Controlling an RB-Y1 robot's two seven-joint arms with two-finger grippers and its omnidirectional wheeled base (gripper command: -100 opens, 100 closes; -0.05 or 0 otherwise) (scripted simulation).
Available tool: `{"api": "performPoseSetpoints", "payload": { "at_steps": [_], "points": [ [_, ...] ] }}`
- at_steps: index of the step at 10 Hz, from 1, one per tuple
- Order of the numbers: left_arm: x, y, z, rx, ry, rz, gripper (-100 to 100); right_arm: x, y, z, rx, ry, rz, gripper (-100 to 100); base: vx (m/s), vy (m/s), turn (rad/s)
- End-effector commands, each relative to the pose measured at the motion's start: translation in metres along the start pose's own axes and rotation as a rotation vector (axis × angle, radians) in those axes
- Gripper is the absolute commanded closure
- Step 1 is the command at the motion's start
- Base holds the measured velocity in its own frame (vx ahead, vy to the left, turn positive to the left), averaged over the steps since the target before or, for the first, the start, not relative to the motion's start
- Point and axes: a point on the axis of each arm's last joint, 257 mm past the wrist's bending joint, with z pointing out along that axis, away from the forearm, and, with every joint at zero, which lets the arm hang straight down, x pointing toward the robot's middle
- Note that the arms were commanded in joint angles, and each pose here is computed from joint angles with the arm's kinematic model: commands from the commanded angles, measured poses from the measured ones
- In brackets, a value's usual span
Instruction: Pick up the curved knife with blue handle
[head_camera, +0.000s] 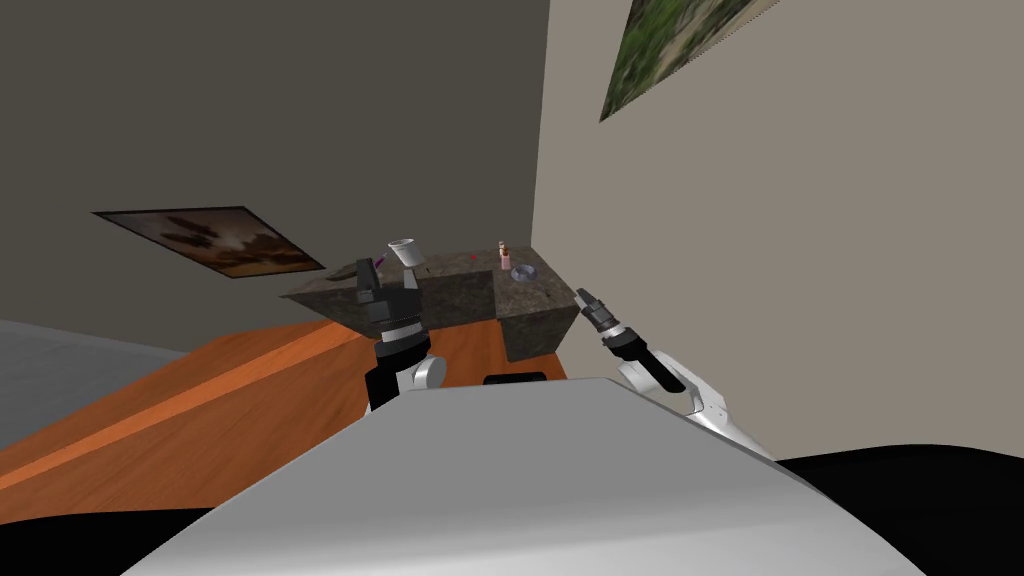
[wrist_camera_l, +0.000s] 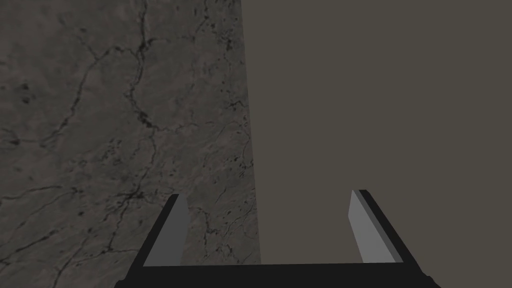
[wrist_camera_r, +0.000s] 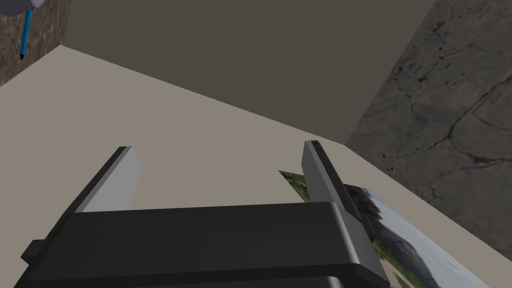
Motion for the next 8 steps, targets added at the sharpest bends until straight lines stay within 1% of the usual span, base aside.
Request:
{"api": "performPoseSetpoints", "payload": {
  "at_steps": [1,2,3,4,5,6,7,8],
  "points": [
    [0.000,0.000,0.000,0.000,0.000,0.000,0,0.004,-0.022,-0.006,0.058,0.041,0.006,-100,-0.015,0.004,0.185],
    [0.000,0.000,0.000,0.000,0.000,0.000,0,0.004,-0.022,-0.006,0.061,0.062,-0.011,-100,-0.012,-0.001,0.072],
    [0.000,0.000,0.000,0.000,0.000,0.000,0,0.006,-0.042,-0.013,0.113,0.087,-0.002,-100,-0.014,0.006,0.145],
    [0.000,0.000,0.000,0.000,0.000,0.000,0,0.005,-0.042,-0.013,0.116,0.108,-0.019,-100,-0.011,0.003,0.086],
    [0.000,0.000,0.000,0.000,0.000,0.000,0,0.006,-0.061,-0.021,0.170,0.128,-0.009,-100,-0.011,0.009,0.180],
    [0.000,0.000,0.000,0.000,0.000,0.000,0,0.005,-0.062,-0.021,0.174,0.150,-0.029,-100,-0.008,0.003,0.090],
    [0.000,0.000,0.000,0.000,0.000,0.000,0,0.005,-0.081,-0.030,0.230,0.170,-0.023,-100,-0.010,0.009,0.169],
    [0.000,0.000,0.000,0.000,0.000,0.000,0,0.003,-0.082,-0.031,0.234,0.192,-0.044,-100,-0.006,0.005,0.096]
  ]
}}
